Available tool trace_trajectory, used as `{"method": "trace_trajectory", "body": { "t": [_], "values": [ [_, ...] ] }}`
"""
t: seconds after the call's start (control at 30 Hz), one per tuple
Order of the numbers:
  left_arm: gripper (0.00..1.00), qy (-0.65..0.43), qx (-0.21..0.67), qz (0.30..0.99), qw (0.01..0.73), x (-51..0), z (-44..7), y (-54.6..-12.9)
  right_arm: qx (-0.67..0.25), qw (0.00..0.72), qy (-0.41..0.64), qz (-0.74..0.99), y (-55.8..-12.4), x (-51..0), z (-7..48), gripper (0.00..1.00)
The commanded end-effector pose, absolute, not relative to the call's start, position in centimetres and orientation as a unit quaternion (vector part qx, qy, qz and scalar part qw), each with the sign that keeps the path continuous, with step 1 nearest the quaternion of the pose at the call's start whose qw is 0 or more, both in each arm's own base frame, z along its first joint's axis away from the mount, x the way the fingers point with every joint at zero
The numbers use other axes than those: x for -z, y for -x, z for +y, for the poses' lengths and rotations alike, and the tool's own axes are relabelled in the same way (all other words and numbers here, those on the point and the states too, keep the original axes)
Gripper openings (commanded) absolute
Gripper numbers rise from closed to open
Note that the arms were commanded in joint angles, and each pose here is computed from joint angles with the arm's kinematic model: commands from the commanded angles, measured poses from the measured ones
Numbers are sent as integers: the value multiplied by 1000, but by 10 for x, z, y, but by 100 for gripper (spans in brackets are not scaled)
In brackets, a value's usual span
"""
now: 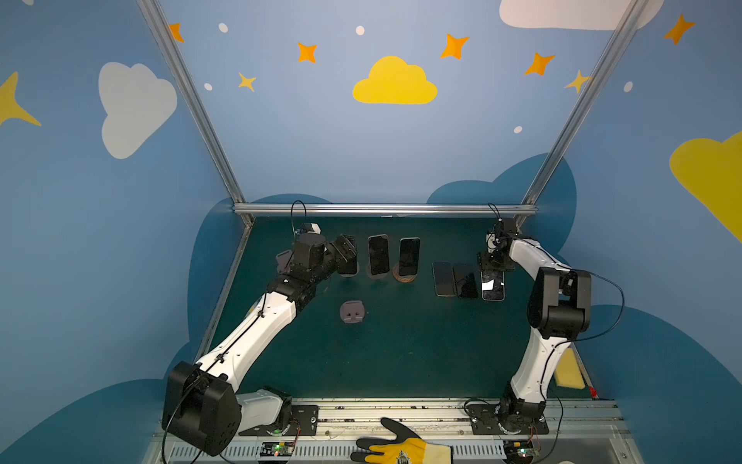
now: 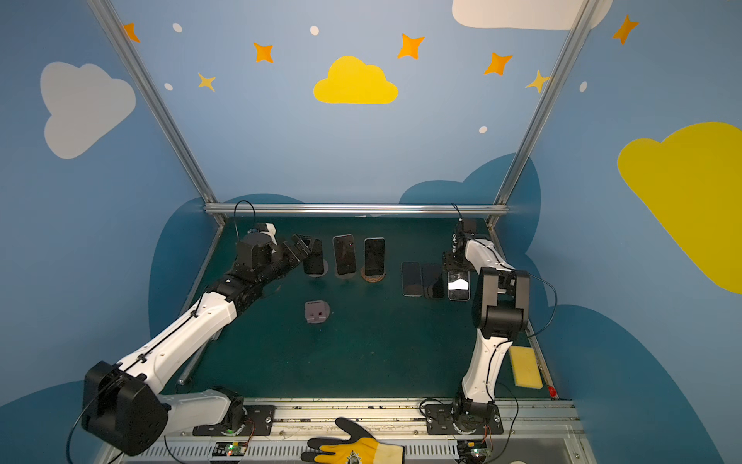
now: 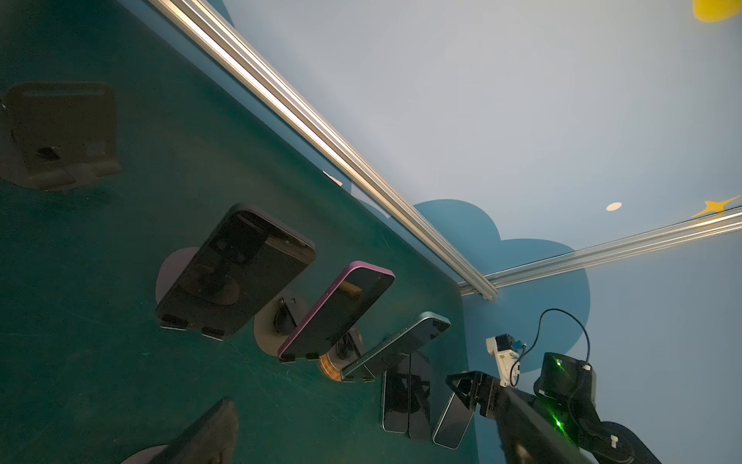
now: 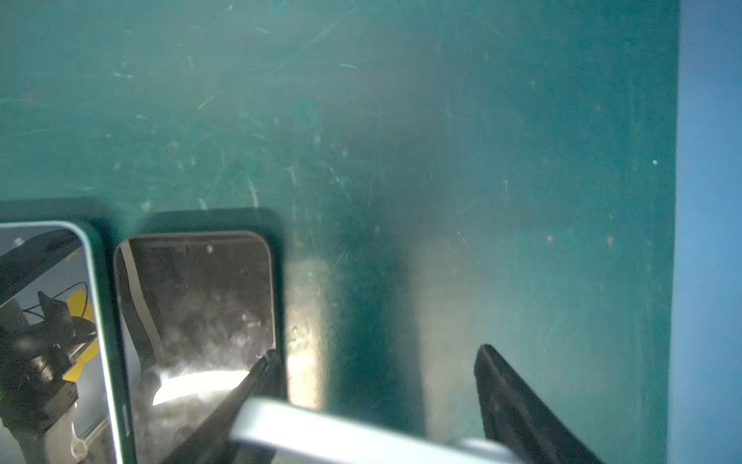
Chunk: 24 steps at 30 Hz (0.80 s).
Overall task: Remove the phone from the phone stand
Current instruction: 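Lower the silver phone flat beside the two flat dark phones with the right gripper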
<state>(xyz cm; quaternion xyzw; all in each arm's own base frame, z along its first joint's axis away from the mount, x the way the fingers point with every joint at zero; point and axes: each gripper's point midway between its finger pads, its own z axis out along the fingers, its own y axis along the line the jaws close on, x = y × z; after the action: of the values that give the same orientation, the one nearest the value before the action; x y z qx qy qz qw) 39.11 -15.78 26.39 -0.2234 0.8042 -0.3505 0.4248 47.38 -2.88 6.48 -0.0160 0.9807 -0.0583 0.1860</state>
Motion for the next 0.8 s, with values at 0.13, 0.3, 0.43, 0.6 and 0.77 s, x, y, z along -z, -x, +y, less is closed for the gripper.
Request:
{"method": "trace_trajectory", "body": {
  "t": [0.13, 0.3, 0.43, 0.6, 0.77],
  "values": [
    [99, 213, 349, 798, 442, -279, -155, -393, 59, 141, 28, 988, -472, -55, -31, 63],
    [99, 213, 352, 797, 441, -281, -156, -392, 55, 120, 41, 990, -468, -48, -28, 66],
    [98, 218, 347, 797, 443, -281, -153, -391, 49, 91, 43, 994, -465, -37, -25, 66],
    [98, 218, 347, 797, 443, -282, -153, -390, 51, 65, 51, 995, -462, -27, -24, 68],
    [98, 218, 346, 799, 441, -280, -153, -391, 58, 56, 61, 995, -467, -22, -23, 69]
  ]
}}
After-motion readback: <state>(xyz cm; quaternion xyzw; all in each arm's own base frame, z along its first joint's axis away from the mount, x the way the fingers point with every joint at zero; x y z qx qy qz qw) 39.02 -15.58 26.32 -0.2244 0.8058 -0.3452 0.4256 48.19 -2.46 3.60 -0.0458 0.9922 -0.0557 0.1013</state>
